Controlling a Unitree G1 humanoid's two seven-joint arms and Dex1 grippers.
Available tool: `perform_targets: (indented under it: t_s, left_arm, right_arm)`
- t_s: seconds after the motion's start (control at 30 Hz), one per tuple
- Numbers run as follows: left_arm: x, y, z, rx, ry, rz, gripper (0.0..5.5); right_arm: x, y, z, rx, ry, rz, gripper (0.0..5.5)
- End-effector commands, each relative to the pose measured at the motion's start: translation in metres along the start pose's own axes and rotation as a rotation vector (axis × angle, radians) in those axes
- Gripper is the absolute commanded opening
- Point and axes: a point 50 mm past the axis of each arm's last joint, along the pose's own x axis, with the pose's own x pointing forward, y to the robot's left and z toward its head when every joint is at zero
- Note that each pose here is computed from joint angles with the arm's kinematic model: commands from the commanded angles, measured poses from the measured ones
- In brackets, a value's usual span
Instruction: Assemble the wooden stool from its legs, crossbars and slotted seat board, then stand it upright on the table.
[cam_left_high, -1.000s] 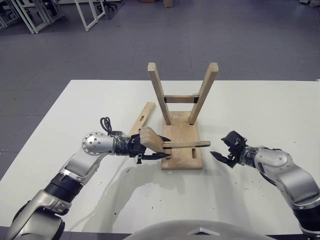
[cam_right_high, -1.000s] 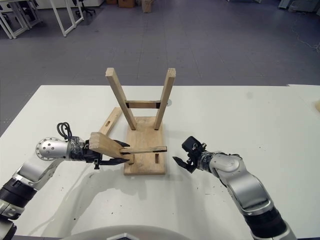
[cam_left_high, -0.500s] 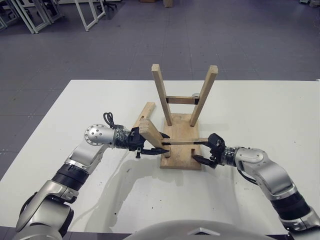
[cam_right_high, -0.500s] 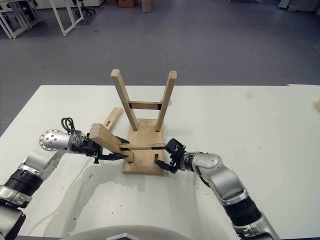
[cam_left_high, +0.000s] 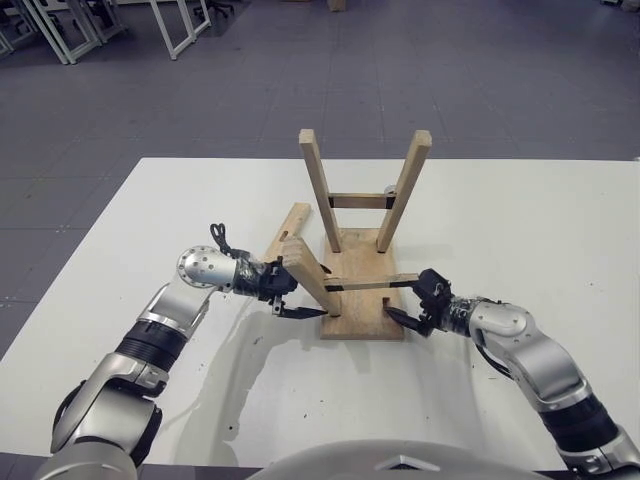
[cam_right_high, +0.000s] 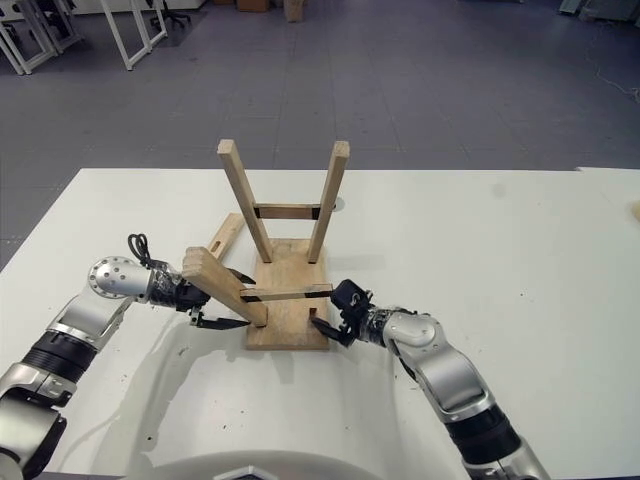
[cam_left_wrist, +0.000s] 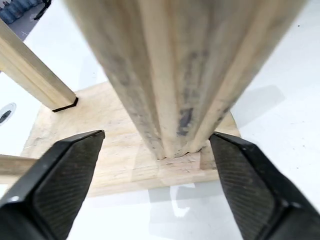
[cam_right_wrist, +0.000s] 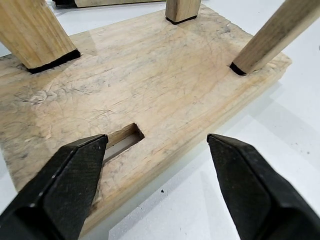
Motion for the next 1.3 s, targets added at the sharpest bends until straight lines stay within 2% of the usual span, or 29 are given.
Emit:
perform_targets:
  t_s: [0.03, 0.17, 0.23, 0.33, 0.4, 0.6, 0.77, 0.9, 1.17, 1.3]
  left_arm:
    - [-0.031, 0.004, -0.005, -0.016, 0.082, 0.054, 4.57]
    - [-0.059, 0.003, -0.006, -0.132, 0.061, 0.22, 4.73]
    - [-0.067, 0.006, -0.005, -0.247, -0.015, 0.368, 4.73]
    - [-0.065, 0.008, -0.016, -0.447, -0.024, 0.729, 4.73]
    - [-0.056, 0.001, -0.025, -0.564, 0.046, 0.897, 4.73]
    - [-0.031, -0.02, -0.052, -0.71, 0.235, 0.993, 4.73]
    - [-0.021, -0.026, -0.069, -0.78, 0.284, 0.965, 4.73]
    - [-0.018, -0.032, -0.084, -0.84, 0.296, 0.991, 4.06]
    - [-0.005, -0.054, -0.089, -0.816, 0.275, 0.943, 2.69]
    - [-0.013, -0.074, -0.119, -0.891, 0.343, 1.038, 2.07]
  right_arm:
    - [-0.004, 0.007, -0.02, 0.105, 0.084, -0.006, 3.68]
    - [-0.006, 0.005, -0.017, 0.131, 0.062, -0.044, 3.68]
    - [-0.008, 0.004, -0.013, 0.144, 0.038, -0.06, 3.68]
    - [-0.015, 0.001, -0.006, 0.158, -0.003, -0.104, 3.68]
    - [-0.018, 0.0, -0.003, 0.162, -0.016, -0.124, 3.68]
    - [-0.022, -0.003, 0.006, 0.167, -0.04, -0.16, 3.68]
    - [-0.023, -0.006, 0.01, 0.168, -0.053, -0.18, 3.68]
    - [-0.028, -0.01, 0.013, 0.169, -0.061, -0.21, 3.68]
    - [-0.043, -0.035, 0.018, 0.145, -0.077, -0.303, 3.68]
    - [-0.046, -0.048, 0.035, 0.164, -0.169, -0.359, 3.68]
